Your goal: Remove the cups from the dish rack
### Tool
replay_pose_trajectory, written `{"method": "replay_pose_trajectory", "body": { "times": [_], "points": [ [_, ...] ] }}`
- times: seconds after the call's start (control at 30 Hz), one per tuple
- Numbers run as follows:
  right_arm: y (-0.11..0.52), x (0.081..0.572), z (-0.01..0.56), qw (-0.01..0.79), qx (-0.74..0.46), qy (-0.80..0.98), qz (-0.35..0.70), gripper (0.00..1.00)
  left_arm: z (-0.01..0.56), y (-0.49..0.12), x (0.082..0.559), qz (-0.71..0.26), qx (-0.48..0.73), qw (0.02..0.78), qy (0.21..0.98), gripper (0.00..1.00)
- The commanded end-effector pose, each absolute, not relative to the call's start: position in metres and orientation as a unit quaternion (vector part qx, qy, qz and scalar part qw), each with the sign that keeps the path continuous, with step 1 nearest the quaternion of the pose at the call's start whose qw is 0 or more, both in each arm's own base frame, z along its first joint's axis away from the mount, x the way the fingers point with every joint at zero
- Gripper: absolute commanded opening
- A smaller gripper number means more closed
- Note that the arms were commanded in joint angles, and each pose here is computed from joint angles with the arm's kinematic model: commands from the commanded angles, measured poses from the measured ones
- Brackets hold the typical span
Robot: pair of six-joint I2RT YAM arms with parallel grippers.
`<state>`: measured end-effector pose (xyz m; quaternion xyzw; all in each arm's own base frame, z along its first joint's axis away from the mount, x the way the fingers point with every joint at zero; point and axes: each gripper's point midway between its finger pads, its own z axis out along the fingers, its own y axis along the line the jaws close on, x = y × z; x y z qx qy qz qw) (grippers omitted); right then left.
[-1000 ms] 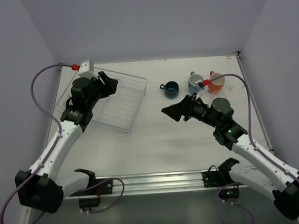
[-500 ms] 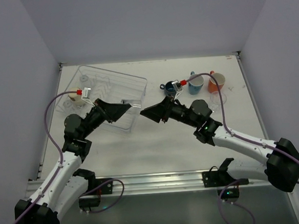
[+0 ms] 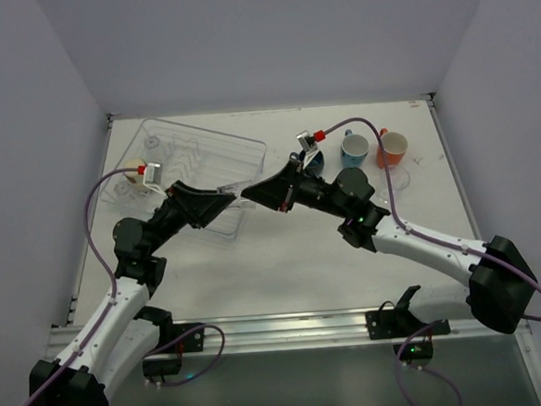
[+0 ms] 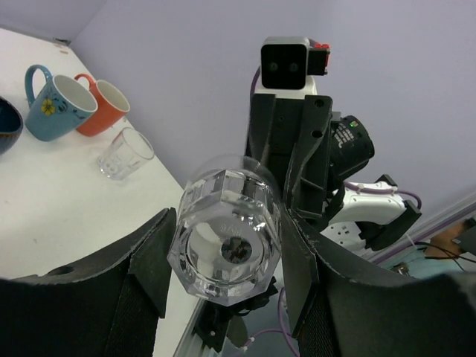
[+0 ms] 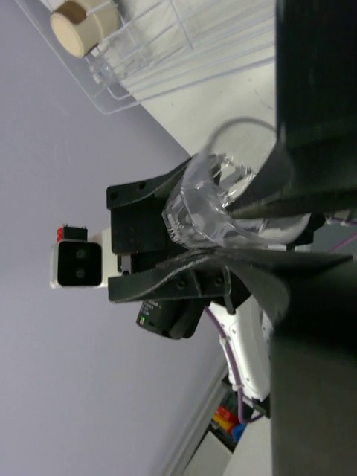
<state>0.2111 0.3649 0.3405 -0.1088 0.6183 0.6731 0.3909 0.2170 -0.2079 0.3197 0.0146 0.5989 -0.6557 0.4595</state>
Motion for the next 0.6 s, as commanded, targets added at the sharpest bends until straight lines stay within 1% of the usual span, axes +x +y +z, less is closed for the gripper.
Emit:
{"method": "replay_pose_trajectory", "body": {
  "times": [0.0, 0.03, 0.07, 0.1, 0.13, 0.17, 0.2, 0.23, 0.27, 0.3, 0.33, 0.37, 0.4, 0.43, 0.47, 0.5, 0.53, 0.57],
  "points": [
    [0.371, 0.202, 0.370, 0.389, -0.129, 0.579, 0.705, 0.16, 0.333, -0.209, 0.208, -0.667, 0.042, 0.469, 0.577, 0.37],
    [0.370, 0.202, 0.371, 0.392, -0.124, 0.576, 0.706, 0.02, 0.331, -0.209, 0.209, -0.664, 0.041, 0.468, 0.582, 0.42],
    [0.369, 0.203, 0.369, 0.392, -0.120, 0.579, 0.705, 0.00, 0.330, -0.209, 0.210, -0.657, 0.046, 0.474, 0.585, 0.51],
    [0.367, 0.206, 0.368, 0.399, -0.115, 0.582, 0.699, 0.00, 0.336, -0.209, 0.210, -0.653, 0.053, 0.481, 0.583, 0.69],
    [0.365, 0.207, 0.363, 0.398, -0.109, 0.598, 0.687, 0.00, 0.328, -0.209, 0.214, -0.643, 0.044, 0.472, 0.602, 0.77],
    [0.364, 0.209, 0.364, 0.413, -0.118, 0.603, 0.672, 0.00, 0.336, -0.206, 0.216, -0.625, 0.055, 0.496, 0.600, 0.89],
    [0.362, 0.215, 0.349, 0.408, -0.109, 0.635, 0.647, 0.00, 0.336, -0.205, 0.219, -0.612, 0.056, 0.504, 0.607, 0.93],
    [0.360, 0.215, 0.347, 0.411, -0.112, 0.644, 0.636, 0.00, 0.336, -0.203, 0.222, -0.598, 0.056, 0.512, 0.613, 0.97],
    [0.356, 0.214, 0.354, 0.419, -0.115, 0.645, 0.628, 0.00, 0.326, -0.202, 0.226, -0.573, 0.059, 0.514, 0.636, 0.99],
    [0.353, 0.216, 0.349, 0.432, -0.127, 0.657, 0.605, 0.00, 0.339, -0.197, 0.229, -0.557, 0.061, 0.535, 0.632, 1.00],
    [0.348, 0.222, 0.334, 0.429, -0.121, 0.690, 0.571, 0.00, 0.329, -0.195, 0.231, -0.540, 0.053, 0.527, 0.654, 1.00],
    [0.342, 0.223, 0.332, 0.435, -0.125, 0.700, 0.553, 0.00, 0.329, -0.191, 0.234, -0.514, 0.067, 0.543, 0.660, 1.00],
    [0.334, 0.224, 0.310, 0.429, -0.139, 0.733, 0.509, 0.00, 0.339, -0.184, 0.240, -0.489, 0.061, 0.566, 0.661, 1.00],
    [0.327, 0.230, 0.305, 0.439, -0.139, 0.746, 0.481, 0.00, 0.324, -0.179, 0.242, -0.463, 0.048, 0.554, 0.690, 1.00],
    [0.320, 0.235, 0.304, 0.452, -0.158, 0.752, 0.453, 0.00, 0.330, -0.165, 0.249, -0.416, 0.047, 0.586, 0.693, 1.00],
    [0.310, 0.234, 0.283, 0.430, -0.163, 0.783, 0.418, 0.00, 0.325, -0.159, 0.250, -0.392, 0.044, 0.589, 0.705, 1.00],
    [0.301, 0.242, 0.284, 0.440, -0.160, 0.794, 0.388, 0.00, 0.313, -0.152, 0.250, -0.366, 0.038, 0.581, 0.726, 1.00],
    [0.292, 0.248, 0.276, 0.444, -0.174, 0.804, 0.355, 0.00, 0.314, -0.144, 0.250, -0.336, 0.052, 0.596, 0.727, 1.00]
  ]
}}
